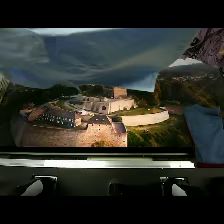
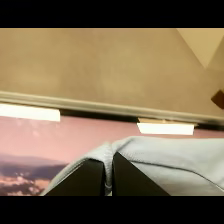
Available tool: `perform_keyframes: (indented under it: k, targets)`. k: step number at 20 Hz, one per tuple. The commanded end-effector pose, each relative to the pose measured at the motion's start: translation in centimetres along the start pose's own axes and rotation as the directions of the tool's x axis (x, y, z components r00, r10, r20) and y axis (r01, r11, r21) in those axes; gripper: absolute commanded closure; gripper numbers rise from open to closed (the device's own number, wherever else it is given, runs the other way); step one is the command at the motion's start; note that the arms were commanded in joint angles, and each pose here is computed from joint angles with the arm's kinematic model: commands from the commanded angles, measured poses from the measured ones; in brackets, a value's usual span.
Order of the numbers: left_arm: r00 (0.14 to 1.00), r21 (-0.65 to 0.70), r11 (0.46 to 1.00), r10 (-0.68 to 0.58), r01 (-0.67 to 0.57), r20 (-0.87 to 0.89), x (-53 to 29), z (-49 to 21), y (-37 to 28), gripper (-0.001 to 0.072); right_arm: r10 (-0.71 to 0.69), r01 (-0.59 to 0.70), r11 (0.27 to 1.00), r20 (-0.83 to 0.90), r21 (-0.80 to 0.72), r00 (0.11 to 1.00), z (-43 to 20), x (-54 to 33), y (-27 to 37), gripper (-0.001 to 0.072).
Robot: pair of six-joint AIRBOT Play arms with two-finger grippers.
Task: Fold the clothes and pants, and hang the long-sleeved shirts on hangers.
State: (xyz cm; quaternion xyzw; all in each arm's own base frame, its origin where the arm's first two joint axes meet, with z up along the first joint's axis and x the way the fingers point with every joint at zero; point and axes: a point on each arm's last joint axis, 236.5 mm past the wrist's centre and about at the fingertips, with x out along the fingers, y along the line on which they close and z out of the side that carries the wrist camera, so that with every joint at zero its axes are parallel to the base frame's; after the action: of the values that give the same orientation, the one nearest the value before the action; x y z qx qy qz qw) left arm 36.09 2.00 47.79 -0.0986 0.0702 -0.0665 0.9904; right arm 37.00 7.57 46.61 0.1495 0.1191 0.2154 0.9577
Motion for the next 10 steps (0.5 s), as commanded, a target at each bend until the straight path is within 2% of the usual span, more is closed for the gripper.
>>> perform_keyframes:
  k: [1,4,6,8,10]
  targets:
    - [0.965,0.041,0.984,0.159,-0.171,0.207,-9.8,3.8,-1.5,0.0692,-0.069,0.093,0.989,0.206,-0.112,0.976,3.5,-10.2,5.5,0.0682]
    - [0.922,-0.023,0.96,0.275,-0.28,0.273,-14.5,3.8,-0.8,0.0691,-0.137,0.17,0.981,0.282,-0.095,0.95,3.8,-14.7,6.6,0.0682]
    - [0.913,-0.015,0.957,0.279,-0.288,0.296,-15.6,4.1,-1.3,0.0691,-0.17,0.189,0.981,0.28,-0.041,0.945,3.7,-15.1,6.0,0.0682]
    - [0.922,-0.021,0.959,0.277,-0.282,0.27,-14.6,3.7,-0.9,0.0692,-0.193,0.197,0.98,0.23,0.008,0.954,2.9,-13.4,4.3,0.0682]
    - [0.957,0.004,0.97,0.24,-0.244,0.164,-11.3,1.8,-0.2,0.0691,-0.229,0.222,0.972,0.091,0.082,0.969,0.5,-9.7,1.1,0.0682]
